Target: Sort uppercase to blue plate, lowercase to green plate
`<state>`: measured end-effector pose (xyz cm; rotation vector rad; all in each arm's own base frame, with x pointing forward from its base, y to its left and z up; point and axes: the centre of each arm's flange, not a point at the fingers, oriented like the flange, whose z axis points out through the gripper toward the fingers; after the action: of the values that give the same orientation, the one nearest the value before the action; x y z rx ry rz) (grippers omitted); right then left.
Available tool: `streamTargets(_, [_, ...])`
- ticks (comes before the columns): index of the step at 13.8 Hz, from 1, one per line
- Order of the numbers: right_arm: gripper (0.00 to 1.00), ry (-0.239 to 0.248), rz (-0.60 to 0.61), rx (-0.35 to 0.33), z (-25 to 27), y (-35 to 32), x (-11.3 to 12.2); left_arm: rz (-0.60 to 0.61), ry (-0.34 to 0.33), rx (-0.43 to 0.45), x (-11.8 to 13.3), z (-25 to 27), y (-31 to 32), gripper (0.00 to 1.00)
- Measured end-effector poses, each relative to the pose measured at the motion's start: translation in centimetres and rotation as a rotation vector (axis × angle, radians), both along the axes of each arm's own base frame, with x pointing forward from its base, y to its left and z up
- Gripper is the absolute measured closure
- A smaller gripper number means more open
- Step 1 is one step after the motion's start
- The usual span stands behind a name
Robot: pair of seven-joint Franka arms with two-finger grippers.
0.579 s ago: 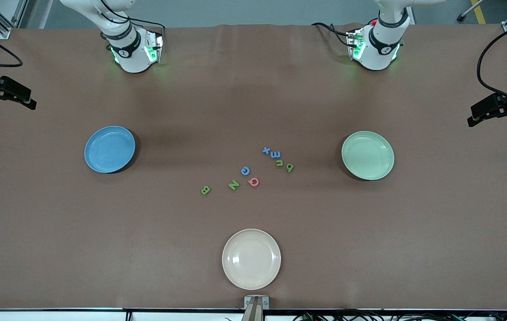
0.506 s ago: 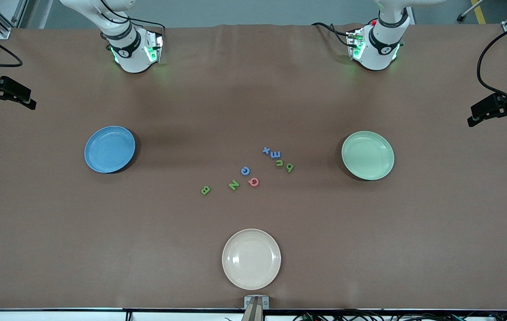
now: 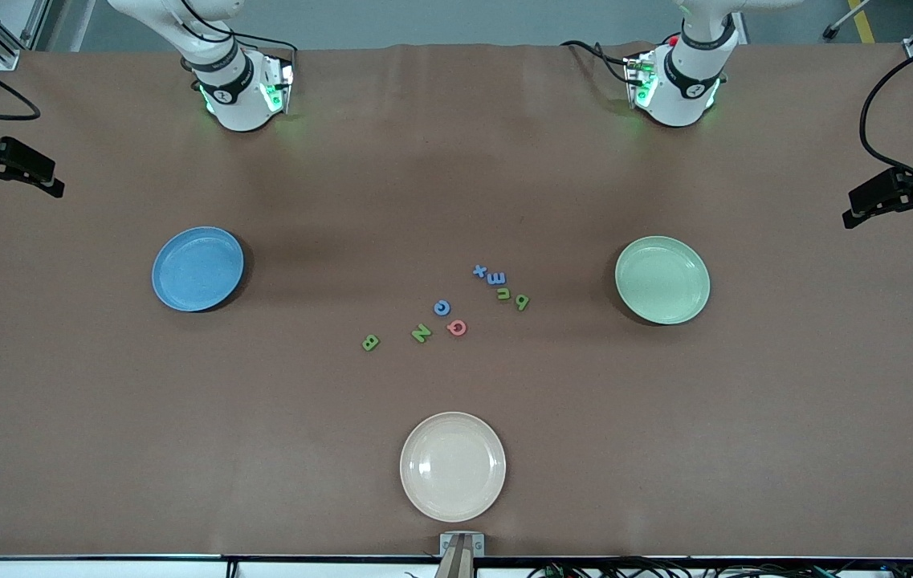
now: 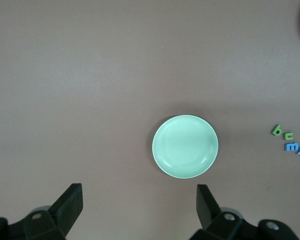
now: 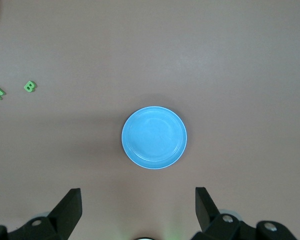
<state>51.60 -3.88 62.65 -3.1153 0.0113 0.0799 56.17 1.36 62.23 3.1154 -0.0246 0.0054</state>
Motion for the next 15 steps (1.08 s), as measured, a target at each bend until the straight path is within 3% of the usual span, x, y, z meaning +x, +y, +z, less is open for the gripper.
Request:
streamTargets(6, [0.00,-0.002,-0.001,-0.002,0.1,-0.1,0.0,-0.030,0.044,-0.025,0.4,-1.9,-2.1,0.00])
streamTargets(10, [0.00,-0.011,-0.006,-0.003,0.5,-0.3,0.0,-0.027,0.122,-0.070,1.8,-6.1,-8.4,0.00])
streamTargets(15, [0.00,0.013,-0.014,-0.002,-1.5,-0.8,1.3,0.042,0.150,-0.085,3.5,-11.8,-17.3,0.00])
